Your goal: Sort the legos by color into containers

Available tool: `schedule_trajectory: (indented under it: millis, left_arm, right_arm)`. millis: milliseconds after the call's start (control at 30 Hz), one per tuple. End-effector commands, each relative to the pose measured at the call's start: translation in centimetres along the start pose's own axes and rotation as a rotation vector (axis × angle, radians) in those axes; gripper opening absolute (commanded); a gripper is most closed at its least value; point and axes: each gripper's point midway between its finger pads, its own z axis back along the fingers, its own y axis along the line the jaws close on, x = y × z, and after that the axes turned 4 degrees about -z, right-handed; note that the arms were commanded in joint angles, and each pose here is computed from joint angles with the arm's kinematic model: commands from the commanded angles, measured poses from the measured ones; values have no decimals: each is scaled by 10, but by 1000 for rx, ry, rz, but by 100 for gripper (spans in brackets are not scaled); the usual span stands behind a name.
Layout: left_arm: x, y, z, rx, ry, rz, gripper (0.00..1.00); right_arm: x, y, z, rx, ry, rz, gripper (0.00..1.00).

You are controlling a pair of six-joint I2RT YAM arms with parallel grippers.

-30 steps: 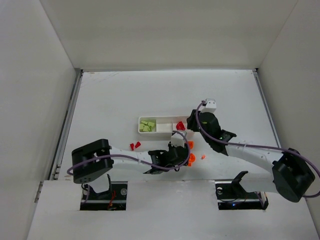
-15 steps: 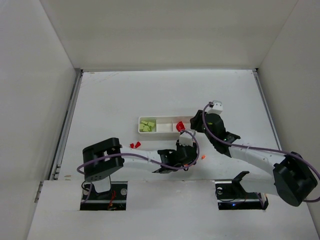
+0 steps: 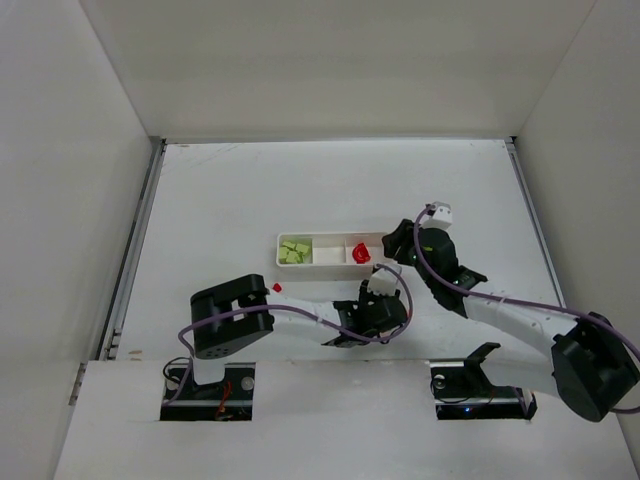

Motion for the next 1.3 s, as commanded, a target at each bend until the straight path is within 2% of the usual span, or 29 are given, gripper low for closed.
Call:
schedule_trajectory:
  millis: [0,200,467,867,1133,1267]
  left_arm:
    - [18,-5,0,18,-48,-22,36]
    - [9,-2,4,13,-26,-39,34]
    - [11,-2,25,-12,-42,-28,38]
    - [-8,-3,26,23,-10,-99,27]
    - [-2,-1,28,44,-25,-118,15]
    - [20,1,37,51,-82,-96,12]
  right_arm:
    - [10,13,-3,48,-34,-32,58]
    - [11,11,-3,47,-35,-31,58]
    - [10,13,-5,44,-32,-23,58]
    - [5,12,-8,38,-16,-10,60]
    - [7,13,-6,45,-22,-18,60]
    - [9,12,-5,42,-32,-19,60]
